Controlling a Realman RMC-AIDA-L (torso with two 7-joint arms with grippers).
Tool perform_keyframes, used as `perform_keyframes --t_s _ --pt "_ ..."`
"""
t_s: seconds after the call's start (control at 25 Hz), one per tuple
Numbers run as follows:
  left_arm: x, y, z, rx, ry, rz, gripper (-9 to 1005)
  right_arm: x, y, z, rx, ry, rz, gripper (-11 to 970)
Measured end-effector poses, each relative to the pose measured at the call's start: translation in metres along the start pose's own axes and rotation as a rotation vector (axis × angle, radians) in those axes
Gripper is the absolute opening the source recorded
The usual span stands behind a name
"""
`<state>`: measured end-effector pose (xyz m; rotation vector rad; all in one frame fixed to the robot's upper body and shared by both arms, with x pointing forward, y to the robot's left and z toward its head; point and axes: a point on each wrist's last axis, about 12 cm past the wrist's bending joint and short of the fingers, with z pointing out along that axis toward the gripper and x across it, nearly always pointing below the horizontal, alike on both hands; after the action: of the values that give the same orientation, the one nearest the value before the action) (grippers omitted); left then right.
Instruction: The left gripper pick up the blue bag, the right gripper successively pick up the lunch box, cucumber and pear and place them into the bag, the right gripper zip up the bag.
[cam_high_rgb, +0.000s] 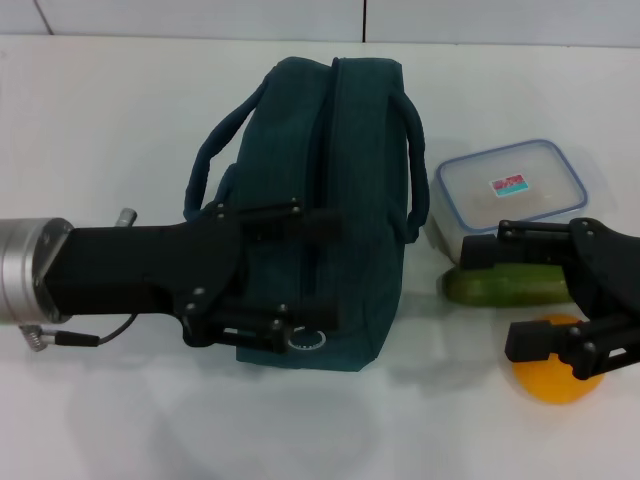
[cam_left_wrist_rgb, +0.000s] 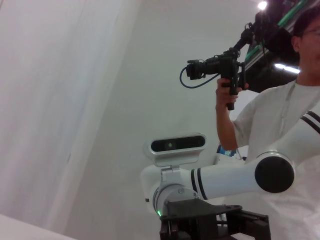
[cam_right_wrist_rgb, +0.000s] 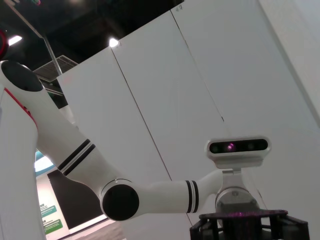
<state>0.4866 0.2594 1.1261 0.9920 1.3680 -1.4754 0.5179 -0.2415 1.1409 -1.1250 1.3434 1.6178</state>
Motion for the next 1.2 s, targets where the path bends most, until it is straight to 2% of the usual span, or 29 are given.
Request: perform_keyframes --t_s 0.04,0.8,0.92,1.0,1.12,1.2 --pt "0.001 -0.001 -0.001 -0.004 -0.005 0.017 882 0.000 0.000 0.000 0.000 0.000 -0.001 869" --pt "0.000 -0.001 -0.002 -0.011 -0.022 0.027 881 0.001 0.000 0.001 0.001 0.001 -0.004 867" --pt "-0.015 -0.005 -0.002 0.043 -0.072 0.002 881 0.001 0.000 0.001 0.002 0.000 -0.004 866" --pt "-0.029 -0.004 -0.005 0.044 -0.086 -0.040 880 0.002 0.001 0.000 0.005 0.000 -0.003 866" --pt "-0.054 0.003 -0.012 -0.057 -0.022 -0.139 880 0.004 0.001 -0.002 0.016 0.001 -0.004 866" --pt "-0.072 0.011 -0.018 -0.206 0.055 -0.212 880 0.006 0.002 -0.004 0.030 0.003 -0.003 865"
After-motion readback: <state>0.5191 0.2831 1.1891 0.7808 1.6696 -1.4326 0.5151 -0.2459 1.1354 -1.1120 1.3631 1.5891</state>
